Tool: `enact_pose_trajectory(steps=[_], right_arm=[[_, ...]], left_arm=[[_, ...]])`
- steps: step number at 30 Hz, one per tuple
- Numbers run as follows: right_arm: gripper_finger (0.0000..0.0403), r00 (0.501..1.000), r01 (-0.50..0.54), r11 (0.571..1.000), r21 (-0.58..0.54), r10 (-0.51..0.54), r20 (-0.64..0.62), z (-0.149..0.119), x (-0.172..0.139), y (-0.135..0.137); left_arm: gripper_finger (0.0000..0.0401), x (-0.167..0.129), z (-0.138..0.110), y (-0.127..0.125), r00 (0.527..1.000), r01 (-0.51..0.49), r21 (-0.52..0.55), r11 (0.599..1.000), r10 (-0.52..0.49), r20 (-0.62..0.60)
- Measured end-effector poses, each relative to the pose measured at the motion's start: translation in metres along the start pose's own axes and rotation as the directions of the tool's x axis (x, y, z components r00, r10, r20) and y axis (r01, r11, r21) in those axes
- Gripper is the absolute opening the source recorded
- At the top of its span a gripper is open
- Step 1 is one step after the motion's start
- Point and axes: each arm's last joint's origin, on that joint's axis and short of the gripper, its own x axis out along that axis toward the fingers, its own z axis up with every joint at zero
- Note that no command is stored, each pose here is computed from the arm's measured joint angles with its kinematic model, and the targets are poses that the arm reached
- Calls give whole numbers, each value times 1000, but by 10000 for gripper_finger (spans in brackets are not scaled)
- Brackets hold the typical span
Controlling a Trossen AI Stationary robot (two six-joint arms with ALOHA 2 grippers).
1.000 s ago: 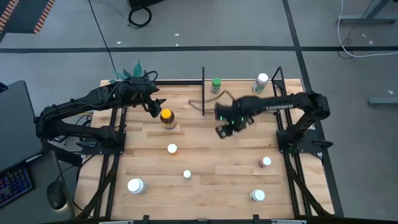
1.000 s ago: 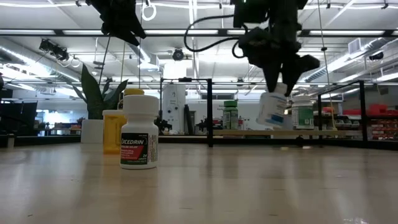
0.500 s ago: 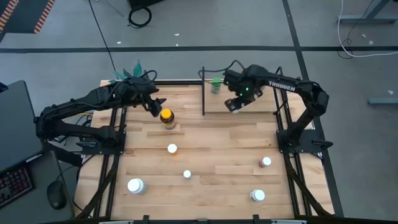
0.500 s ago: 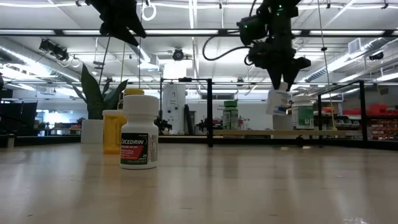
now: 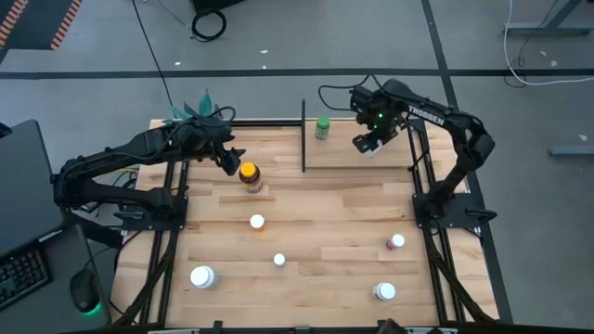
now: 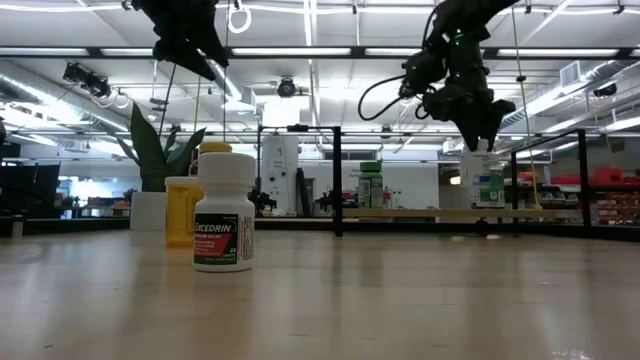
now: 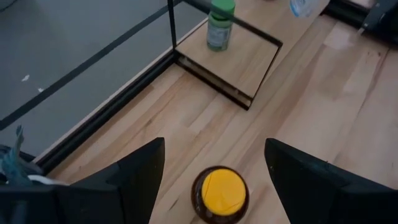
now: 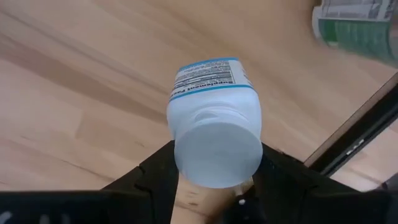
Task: Pick and place medicine bottles onto shelf by color
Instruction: Put the white and blue pill bottle on the shelf
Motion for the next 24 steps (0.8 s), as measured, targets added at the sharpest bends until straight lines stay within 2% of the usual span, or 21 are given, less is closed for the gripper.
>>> enact_pose_trajectory(steps=[4, 9, 13, 19, 24], right_arm=[[191, 998, 46, 999, -18, -47, -44, -1, 0, -15], [191, 986, 112, 981, -160, -130, -104, -5, 8, -24], [191, 987, 96, 959, -266, -127, -102, -4, 15, -26], [192, 985, 63, 899, -434, -125, -116, -3, 25, -34], [192, 979, 21, 859, -512, -122, -165, -4, 35, -49]], left_arm=[[282, 0, -2, 1, 1000, -5, -32, 999, 5, -19], [282, 0, -2, 1, 1000, -7, -71, 997, 5, -22], [282, 0, -2, 1, 1000, -7, -72, 997, 5, -21], [282, 0, -2, 1, 1000, -8, -120, 993, 5, -21], [282, 0, -2, 0, 1000, -5, -158, 987, 1, -22]])
